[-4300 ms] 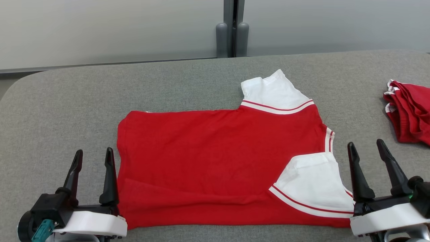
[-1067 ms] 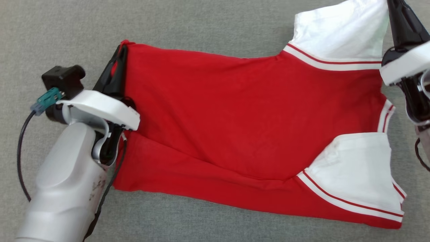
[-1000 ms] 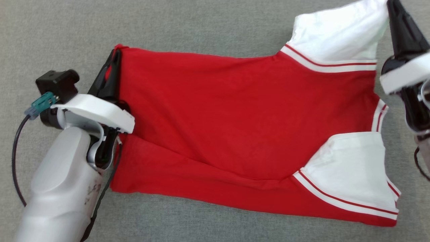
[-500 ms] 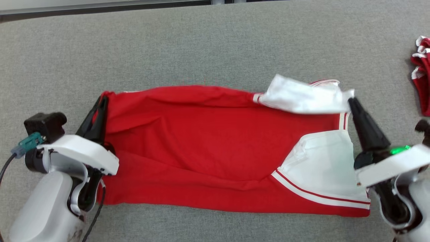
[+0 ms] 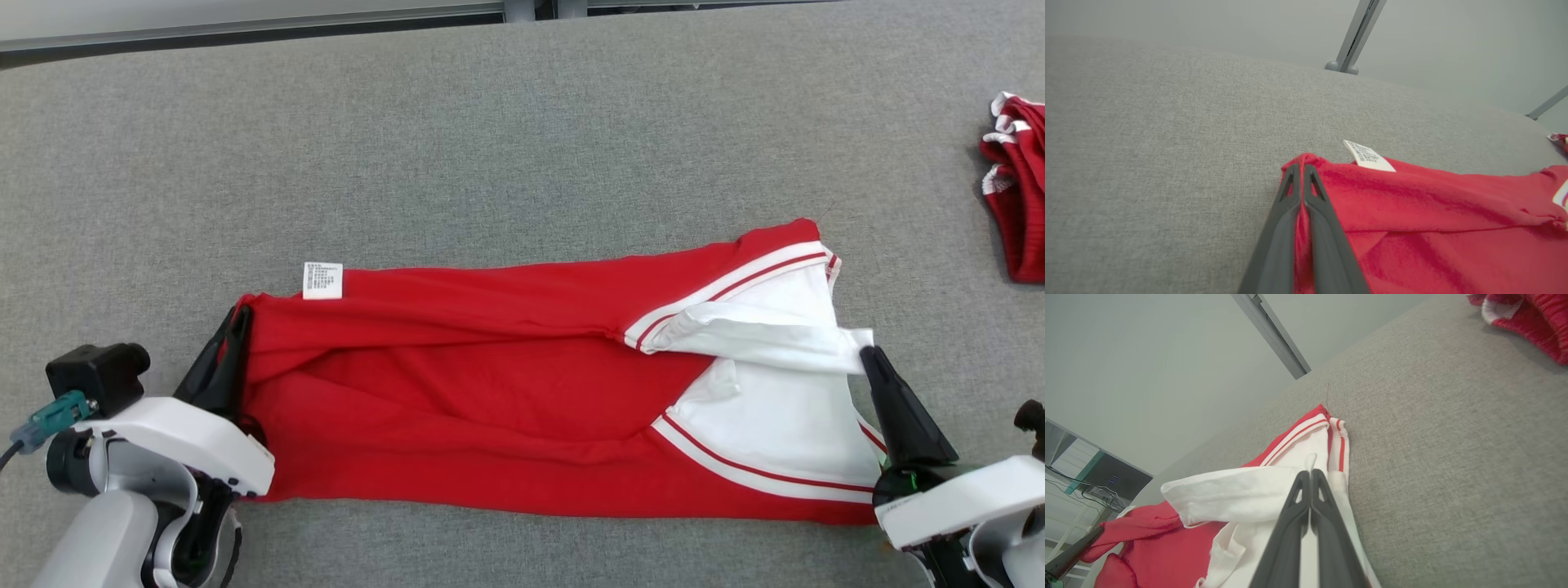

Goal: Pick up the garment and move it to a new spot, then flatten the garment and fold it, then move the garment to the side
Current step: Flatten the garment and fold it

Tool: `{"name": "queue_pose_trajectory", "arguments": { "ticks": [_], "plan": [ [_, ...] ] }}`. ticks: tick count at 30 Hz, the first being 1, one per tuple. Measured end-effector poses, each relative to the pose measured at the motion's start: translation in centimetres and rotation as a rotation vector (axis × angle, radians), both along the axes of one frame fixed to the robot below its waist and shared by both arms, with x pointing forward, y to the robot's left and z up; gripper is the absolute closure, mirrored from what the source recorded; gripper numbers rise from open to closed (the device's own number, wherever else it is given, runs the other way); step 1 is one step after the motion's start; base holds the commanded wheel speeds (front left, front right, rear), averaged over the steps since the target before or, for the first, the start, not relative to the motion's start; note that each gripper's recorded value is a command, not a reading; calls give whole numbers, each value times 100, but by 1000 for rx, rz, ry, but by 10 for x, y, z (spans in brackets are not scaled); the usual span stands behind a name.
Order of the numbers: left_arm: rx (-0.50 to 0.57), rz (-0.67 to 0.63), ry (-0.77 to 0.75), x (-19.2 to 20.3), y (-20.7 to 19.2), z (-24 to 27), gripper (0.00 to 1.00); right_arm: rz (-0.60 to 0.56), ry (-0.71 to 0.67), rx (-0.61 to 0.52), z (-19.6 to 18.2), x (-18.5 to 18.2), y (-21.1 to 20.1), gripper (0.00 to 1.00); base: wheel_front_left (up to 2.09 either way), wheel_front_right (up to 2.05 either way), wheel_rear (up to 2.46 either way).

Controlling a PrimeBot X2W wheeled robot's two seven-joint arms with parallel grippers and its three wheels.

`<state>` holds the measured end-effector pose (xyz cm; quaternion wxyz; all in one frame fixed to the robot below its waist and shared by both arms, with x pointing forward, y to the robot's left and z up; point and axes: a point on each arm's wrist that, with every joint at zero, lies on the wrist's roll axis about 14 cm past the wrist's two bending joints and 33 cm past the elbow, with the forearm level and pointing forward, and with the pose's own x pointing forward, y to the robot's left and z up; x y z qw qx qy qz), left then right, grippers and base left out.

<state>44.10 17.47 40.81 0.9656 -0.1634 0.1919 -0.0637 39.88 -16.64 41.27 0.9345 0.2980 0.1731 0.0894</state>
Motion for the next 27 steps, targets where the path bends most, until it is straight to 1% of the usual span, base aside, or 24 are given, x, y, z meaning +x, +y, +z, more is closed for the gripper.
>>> {"name": "queue_pose_trajectory", "arguments": {
  "ticks": [3,4,5,6,7,8,11,13,15,18,22,27],
  "plan": [
    [-18,12,29,-8,0,-5,100,-15,29,-10,-7,-9,-5,100,0,0,0],
    [-22,15,41,-11,0,-8,80,-16,38,-11,-9,-12,-5,100,0,0,0],
    [-24,22,55,-14,1,-11,51,-12,52,-18,-13,-15,-4,100,0,0,0],
    [-25,33,64,-16,2,-13,0,-8,66,-23,-16,-18,-4,65,0,0,0],
    [-21,36,67,-18,3,-15,0,-2,72,-38,-18,-21,-4,18,0,0,0],
    [-13,40,68,-20,4,-16,0,10,77,-58,-21,-23,-3,0,0,0,0],
    [10,73,46,-24,7,-17,0,22,50,-94,-18,-24,0,0,0,0,0],
    [34,94,12,-27,9,-13,0,45,13,-149,-13,-23,1,0,0,0,0],
    [49,116,-38,-27,9,-6,0,64,-51,-231,-3,-18,-2,0,0,0,0],
    [75,148,-116,-25,11,10,0,54,-159,-292,19,-8,-5,0,0,0,0],
    [107,166,-241,-19,8,43,0,17,-287,-344,52,4,-6,0,0,0,0],
    [135,168,-376,-15,1,82,0,-17,-393,-408,84,13,-4,0,0,0,0]
  ]
}}
